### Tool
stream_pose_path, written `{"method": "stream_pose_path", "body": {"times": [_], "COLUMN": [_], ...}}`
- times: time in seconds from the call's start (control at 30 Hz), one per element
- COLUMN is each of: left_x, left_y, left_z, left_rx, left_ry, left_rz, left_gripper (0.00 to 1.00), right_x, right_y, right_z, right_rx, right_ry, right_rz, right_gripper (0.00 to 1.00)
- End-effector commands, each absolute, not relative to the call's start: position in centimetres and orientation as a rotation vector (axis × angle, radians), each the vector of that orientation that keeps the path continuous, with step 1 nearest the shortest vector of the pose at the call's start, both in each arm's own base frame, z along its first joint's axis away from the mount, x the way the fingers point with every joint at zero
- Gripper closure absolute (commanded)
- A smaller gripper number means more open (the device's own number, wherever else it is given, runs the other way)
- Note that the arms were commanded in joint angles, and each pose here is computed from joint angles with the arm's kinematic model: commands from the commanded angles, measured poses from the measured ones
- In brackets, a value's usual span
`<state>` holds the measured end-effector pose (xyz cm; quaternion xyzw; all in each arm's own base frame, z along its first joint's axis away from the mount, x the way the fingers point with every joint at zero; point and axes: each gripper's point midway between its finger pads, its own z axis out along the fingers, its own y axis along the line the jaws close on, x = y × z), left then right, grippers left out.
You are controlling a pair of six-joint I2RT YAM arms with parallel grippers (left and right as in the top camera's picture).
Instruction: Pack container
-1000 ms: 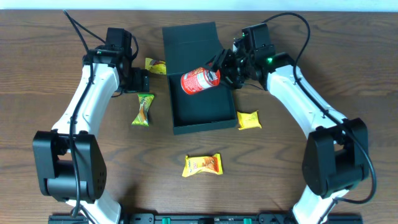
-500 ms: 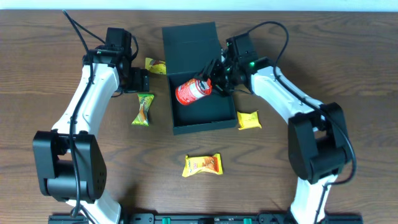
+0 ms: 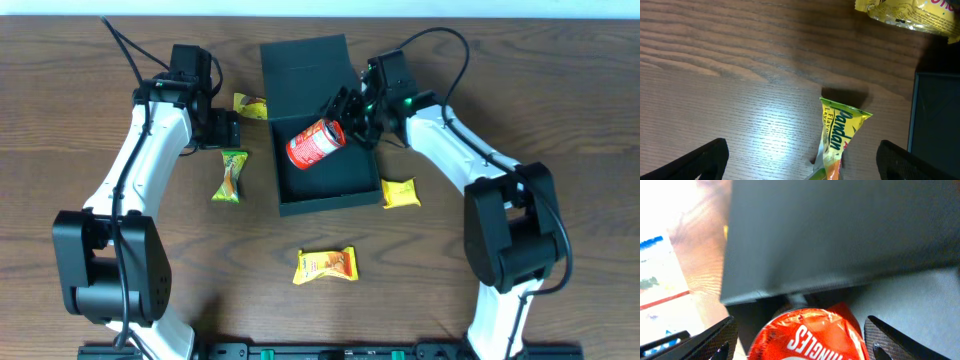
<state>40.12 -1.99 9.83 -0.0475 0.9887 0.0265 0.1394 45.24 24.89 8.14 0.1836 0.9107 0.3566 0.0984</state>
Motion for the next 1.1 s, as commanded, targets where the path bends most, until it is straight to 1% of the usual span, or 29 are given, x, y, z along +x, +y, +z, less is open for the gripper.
{"method": "stream_pose_path", "body": {"times": [0.0, 0.13, 0.2, 0.3, 0.43, 0.47, 0.5, 0.6, 0.63, 0.67, 0.7, 0.73, 0.8, 0.9, 0.97, 1.07], "left_x": [40.0, 40.0, 40.0, 40.0, 40.0, 40.1, 40.1, 40.2, 40.3, 40.4, 40.4, 40.4, 40.4, 40.3, 40.1, 40.0], "left_y": [-1.6, -1.6, -1.6, -1.6, -1.6, -1.6, -1.6, -1.6, -1.7, -1.7, -1.7, -1.7, -1.7, -1.6, -1.6, -1.6], "left_z": [9.7, 9.7, 9.7, 9.7, 9.7, 9.7, 9.7, 9.7, 9.8, 9.8, 9.8, 9.8, 9.8, 9.7, 9.7, 9.7], "left_rx": [-0.153, -0.153, -0.154, -0.154, -0.154, -0.154, -0.154, -0.154, -0.154, -0.154, -0.154, -0.154, -0.155, -0.155, -0.154, -0.154], "left_ry": [2.860, 2.861, 2.861, 2.861, 2.860, 2.859, 2.857, 2.851, 2.849, 2.846, 2.844, 2.843, 2.844, 2.850, 2.857, 2.861], "left_rz": [0.102, 0.101, 0.101, 0.101, 0.101, 0.101, 0.100, 0.099, 0.099, 0.098, 0.097, 0.097, 0.097, 0.099, 0.100, 0.101], "left_gripper": [0.05, 0.05, 0.05, 0.05, 0.04, 0.05, 0.05, 0.05, 0.05, 0.04, 0.05, 0.05, 0.05, 0.04, 0.05, 0.05], "right_x": [47.9, 49.8, 49.8, 48.3, 44.0, 42.5, 41.0, 38.0, 37.4, 37.1, 37.0, 36.9, 36.8, 36.3, 35.7, 35.3], "right_y": [24.4, 23.1, 22.3, 21.4, 21.3, 21.1, 21.2, 23.2, 24.5, 25.5, 26.5, 27.4, 29.1, 30.6, 31.2, 31.3], "right_z": [11.6, 15.4, 16.5, 16.8, 15.3, 14.7, 14.3, 14.2, 14.7, 14.9, 15.1, 15.0, 14.5, 12.9, 11.8, 10.7], "right_rx": [0.439, 0.360, 0.324, 0.279, 0.225, 0.235, 0.239, 0.197, 0.138, 0.089, 0.038, -0.038, -0.190, -0.399, -0.491, -0.564], "right_ry": [2.587, 2.503, 2.508, 2.591, 2.789, 2.855, 2.919, 3.021, 3.022, 3.011, 2.994, 2.969, 2.924, 2.873, 2.863, 2.871], "right_rz": [1.048, 0.922, 0.834, 0.729, 0.650, 0.629, 0.624, 0.751, 0.836, 0.882, 0.898, 0.894, 0.846, 0.656, 0.551, 0.478], "right_gripper": [0.21, 0.22, 0.22, 0.19, 0.17, 0.24, 0.34, 0.50, 0.68, 0.78, 0.93, 0.98, 0.99, 0.99, 0.98, 0.97]}}
